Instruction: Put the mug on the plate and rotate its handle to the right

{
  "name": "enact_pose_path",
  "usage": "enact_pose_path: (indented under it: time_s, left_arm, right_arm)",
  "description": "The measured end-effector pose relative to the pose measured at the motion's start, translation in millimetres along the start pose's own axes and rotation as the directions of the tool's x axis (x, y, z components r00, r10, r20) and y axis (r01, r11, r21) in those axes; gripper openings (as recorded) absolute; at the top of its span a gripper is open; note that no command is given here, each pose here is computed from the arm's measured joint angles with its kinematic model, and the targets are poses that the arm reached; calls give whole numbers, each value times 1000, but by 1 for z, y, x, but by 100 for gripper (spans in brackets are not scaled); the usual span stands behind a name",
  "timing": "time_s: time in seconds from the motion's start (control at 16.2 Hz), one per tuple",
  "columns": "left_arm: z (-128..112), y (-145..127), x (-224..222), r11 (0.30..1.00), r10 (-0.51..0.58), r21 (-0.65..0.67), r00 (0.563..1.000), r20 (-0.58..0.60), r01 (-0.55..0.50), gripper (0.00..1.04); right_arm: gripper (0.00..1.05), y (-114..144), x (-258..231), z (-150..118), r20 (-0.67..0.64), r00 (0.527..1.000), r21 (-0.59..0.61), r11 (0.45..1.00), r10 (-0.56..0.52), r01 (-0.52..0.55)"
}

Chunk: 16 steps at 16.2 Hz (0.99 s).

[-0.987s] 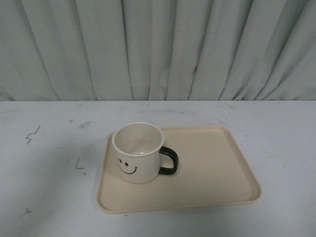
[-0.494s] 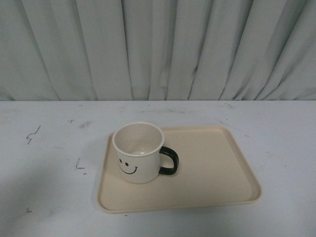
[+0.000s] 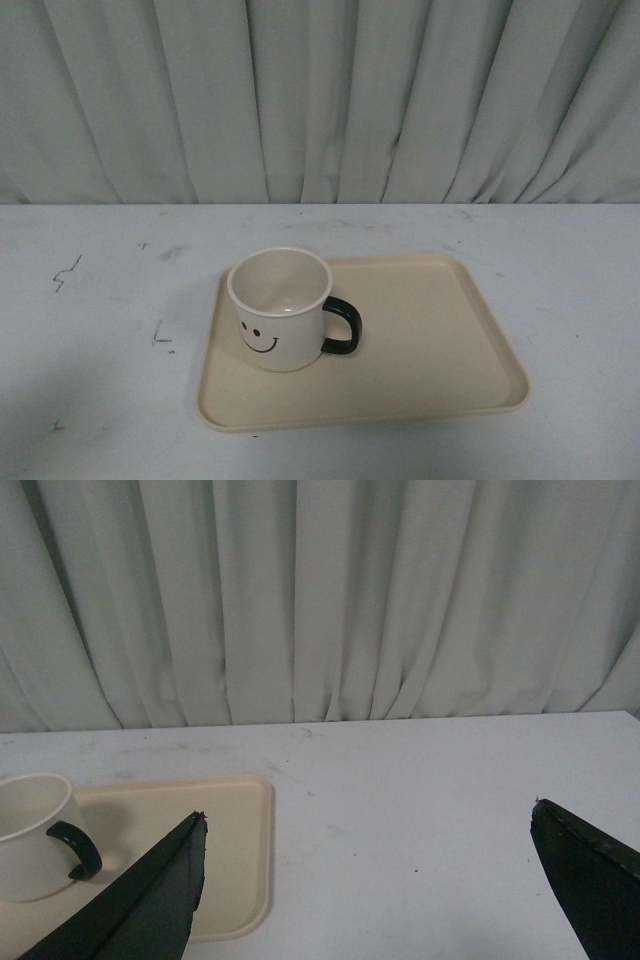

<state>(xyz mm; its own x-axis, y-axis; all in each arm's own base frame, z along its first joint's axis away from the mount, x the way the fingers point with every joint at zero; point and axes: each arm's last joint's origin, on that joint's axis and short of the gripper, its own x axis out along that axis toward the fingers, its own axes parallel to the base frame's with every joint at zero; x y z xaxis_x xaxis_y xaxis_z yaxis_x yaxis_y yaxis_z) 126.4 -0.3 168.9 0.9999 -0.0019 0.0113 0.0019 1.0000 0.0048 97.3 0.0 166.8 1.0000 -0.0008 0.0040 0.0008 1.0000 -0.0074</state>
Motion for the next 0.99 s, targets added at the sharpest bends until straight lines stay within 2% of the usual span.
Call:
enact_pose_path:
  time_s: [0.99]
  left_arm:
    - [-3,0,-29,1000,0,0,1000,-14,0,2]
  right_arm:
    - [98,0,0,0,0,1000,0,1000,0,0]
